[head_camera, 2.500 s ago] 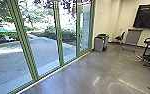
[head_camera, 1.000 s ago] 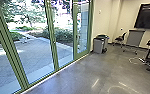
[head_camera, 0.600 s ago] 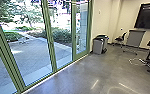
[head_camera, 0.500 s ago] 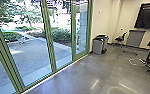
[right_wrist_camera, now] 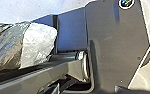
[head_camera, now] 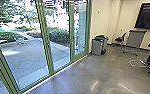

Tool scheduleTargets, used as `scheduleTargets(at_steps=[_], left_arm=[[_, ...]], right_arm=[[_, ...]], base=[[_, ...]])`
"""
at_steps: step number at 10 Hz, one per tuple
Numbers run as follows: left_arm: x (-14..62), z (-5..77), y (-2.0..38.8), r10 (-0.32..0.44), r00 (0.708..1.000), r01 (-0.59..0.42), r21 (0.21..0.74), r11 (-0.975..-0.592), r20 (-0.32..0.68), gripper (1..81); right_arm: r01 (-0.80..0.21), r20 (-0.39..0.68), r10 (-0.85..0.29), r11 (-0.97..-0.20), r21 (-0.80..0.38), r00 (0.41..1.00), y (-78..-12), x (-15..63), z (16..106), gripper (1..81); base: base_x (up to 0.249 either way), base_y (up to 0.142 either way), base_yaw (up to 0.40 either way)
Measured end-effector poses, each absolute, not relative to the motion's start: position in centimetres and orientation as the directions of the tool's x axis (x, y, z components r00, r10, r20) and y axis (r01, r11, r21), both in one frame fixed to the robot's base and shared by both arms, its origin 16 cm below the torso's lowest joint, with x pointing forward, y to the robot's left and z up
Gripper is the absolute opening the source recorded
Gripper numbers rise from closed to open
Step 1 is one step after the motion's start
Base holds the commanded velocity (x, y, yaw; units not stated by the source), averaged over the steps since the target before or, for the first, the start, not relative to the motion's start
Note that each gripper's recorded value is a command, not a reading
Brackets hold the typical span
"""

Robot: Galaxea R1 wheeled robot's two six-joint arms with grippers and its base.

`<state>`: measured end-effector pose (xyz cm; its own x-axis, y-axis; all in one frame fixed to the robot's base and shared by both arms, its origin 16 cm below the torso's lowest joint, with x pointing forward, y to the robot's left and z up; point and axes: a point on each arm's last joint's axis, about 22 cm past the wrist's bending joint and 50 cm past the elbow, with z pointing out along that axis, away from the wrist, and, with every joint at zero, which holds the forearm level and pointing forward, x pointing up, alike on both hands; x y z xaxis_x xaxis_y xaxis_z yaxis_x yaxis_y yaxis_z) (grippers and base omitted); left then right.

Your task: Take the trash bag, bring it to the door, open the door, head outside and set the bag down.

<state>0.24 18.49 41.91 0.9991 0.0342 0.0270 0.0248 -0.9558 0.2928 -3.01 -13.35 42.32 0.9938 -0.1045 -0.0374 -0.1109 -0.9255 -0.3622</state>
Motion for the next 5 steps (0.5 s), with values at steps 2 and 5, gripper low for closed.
scheduleTargets(at_steps=[2,5], left_arm=[[0.30,41.92,18.33,0.034,0.999,0.025,0.295,-0.955,0.027,1.0],[0.29,41.92,18.33,0.034,0.999,0.025,0.295,-0.955,0.028,1.0]], right_arm=[[-0.110,-0.036,-0.104,-0.927,-0.360,0.994,-13.50,-2.92,42.29,81.1],[-0.111,-0.037,-0.105,-0.926,-0.360,0.994,-13.42,-3.00,42.30,81.1]], base=[[0.171,-0.077,0.000],[0.171,-0.076,0.000]])
